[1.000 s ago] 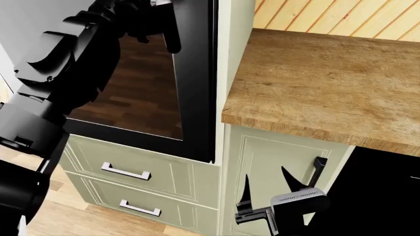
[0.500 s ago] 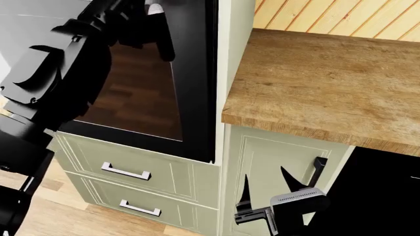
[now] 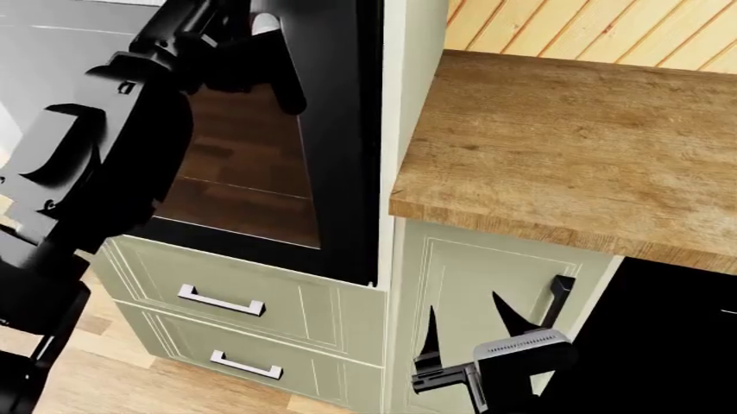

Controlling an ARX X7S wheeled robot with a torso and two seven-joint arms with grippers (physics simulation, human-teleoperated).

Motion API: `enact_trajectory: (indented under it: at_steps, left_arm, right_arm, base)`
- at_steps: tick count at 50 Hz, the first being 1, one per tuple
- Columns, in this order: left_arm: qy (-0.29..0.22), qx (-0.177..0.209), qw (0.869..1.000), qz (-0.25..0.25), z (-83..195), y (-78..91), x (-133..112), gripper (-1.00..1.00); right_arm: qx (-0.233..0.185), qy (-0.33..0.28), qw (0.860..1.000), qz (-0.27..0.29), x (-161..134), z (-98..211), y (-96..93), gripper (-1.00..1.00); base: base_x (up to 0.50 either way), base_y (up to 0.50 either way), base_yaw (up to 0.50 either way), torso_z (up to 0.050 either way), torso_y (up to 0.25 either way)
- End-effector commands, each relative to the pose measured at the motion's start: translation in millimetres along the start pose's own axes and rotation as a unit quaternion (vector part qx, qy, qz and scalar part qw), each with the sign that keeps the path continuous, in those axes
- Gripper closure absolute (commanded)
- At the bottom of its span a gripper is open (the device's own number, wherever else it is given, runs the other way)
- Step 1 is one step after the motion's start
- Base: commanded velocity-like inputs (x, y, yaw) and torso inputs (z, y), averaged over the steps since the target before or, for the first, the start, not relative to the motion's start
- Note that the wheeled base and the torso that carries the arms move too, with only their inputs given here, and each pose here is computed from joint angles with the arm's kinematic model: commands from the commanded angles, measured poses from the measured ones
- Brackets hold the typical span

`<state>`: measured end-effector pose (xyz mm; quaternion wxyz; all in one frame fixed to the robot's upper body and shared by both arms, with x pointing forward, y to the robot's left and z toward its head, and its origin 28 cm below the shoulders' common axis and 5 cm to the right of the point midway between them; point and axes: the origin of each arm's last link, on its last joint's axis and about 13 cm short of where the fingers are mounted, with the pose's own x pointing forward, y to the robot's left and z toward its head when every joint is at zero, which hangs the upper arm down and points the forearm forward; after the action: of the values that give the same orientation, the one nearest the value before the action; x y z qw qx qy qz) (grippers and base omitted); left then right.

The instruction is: Open the oven door

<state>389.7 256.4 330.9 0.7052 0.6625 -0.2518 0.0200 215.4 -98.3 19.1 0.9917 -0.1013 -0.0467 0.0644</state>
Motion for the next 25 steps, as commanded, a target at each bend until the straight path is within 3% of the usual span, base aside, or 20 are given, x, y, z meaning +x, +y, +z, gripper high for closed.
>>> enact_trajectory:
  at_steps: [1,25]
  left_arm:
    - [-0.036,-0.002,0.995,0.091,18.8,25.7,-0.2,1.00]
    - [-0.048,-0.006,0.994,0.101,30.7,39.5,-26.8,1.00]
  right_arm:
    - [0.000,0.001,1.000,0.000,-0.4,0.7,0.3,-1.00]
    - [-0.003,0.000,1.000,0.001,-0.1,-0.4,0.7,-1.00]
  base:
    - [0.00,0.00,0.00,0.000,0.011]
    - [0.00,0.00,0.00,0.001,0.004]
